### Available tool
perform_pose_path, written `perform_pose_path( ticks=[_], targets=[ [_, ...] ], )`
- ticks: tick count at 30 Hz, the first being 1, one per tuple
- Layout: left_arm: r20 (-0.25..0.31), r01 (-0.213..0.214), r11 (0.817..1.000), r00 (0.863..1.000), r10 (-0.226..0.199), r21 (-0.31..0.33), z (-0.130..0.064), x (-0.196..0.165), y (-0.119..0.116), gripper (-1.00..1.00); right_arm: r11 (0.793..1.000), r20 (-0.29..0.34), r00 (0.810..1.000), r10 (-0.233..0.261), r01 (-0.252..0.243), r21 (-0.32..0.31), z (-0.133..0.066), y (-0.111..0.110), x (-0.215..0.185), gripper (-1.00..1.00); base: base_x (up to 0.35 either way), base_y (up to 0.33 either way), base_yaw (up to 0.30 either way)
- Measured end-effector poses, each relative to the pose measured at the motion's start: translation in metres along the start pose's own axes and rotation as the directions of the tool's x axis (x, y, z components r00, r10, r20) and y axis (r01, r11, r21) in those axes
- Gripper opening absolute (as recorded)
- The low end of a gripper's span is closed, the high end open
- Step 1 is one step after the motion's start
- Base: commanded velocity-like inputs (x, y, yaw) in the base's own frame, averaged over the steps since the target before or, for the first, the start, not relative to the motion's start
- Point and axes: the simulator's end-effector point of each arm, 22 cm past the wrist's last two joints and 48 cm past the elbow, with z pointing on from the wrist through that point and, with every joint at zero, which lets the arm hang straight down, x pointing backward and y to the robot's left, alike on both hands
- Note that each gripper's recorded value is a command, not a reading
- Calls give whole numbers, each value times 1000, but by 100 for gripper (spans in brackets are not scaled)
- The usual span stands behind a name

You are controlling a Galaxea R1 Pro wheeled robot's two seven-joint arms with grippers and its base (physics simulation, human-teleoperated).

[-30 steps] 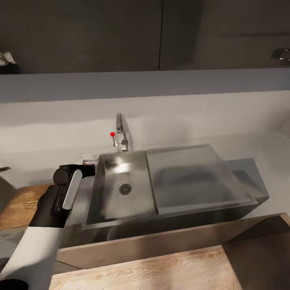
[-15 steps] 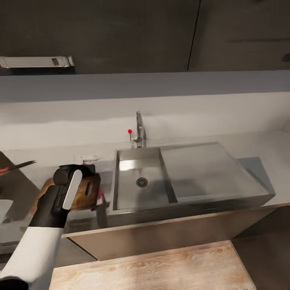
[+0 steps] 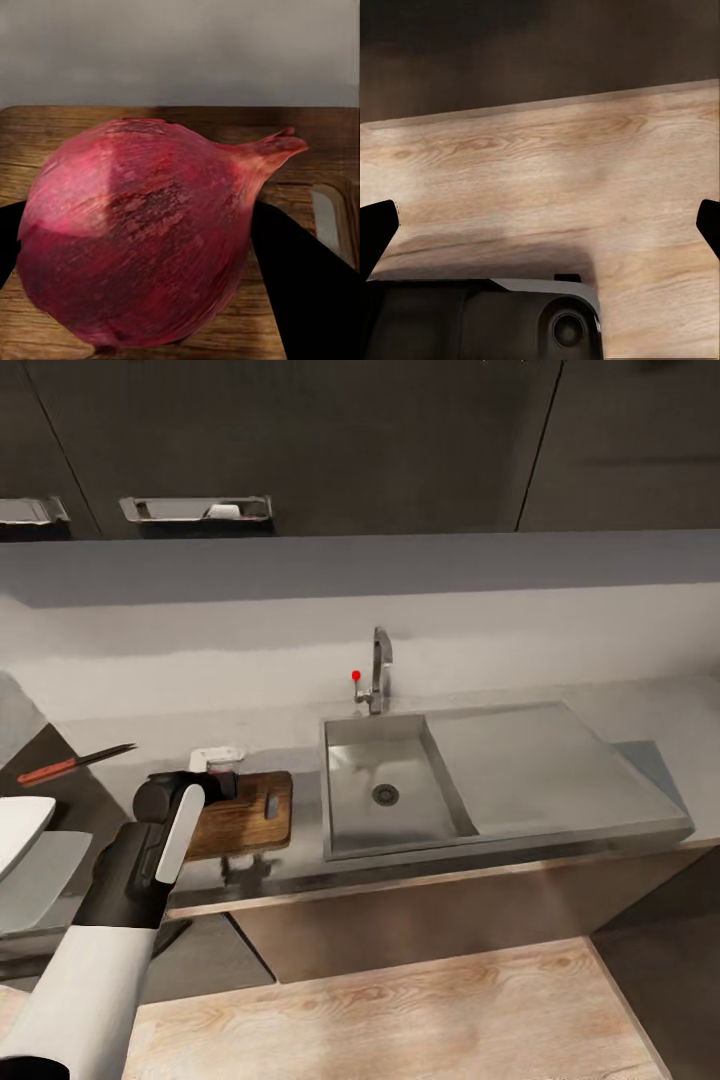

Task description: In the kitchen, take the Vidalia onion out of the sink, dice it on the chopping board with the paring knife, put the diced onion into the bowl on the countertop, then place both the paring knife and the chopping board into the sink.

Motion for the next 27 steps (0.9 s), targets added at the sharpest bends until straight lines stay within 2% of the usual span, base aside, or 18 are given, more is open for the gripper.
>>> perform_pose_path(
  ticks=[8, 27],
  targets=[
    [-7, 0, 1000, 1000, 0, 0, 1, 3, 0, -100, 1000, 1, 1000, 0, 0, 0, 0, 0, -1, 100, -13, 24, 0],
    [-75, -10, 1000, 997, 9, -7, 13, 36, 1, -100, 1000, 5, 1000, 0, 0, 0, 1, 0, -2, 100, 0, 0, 0]
  ],
)
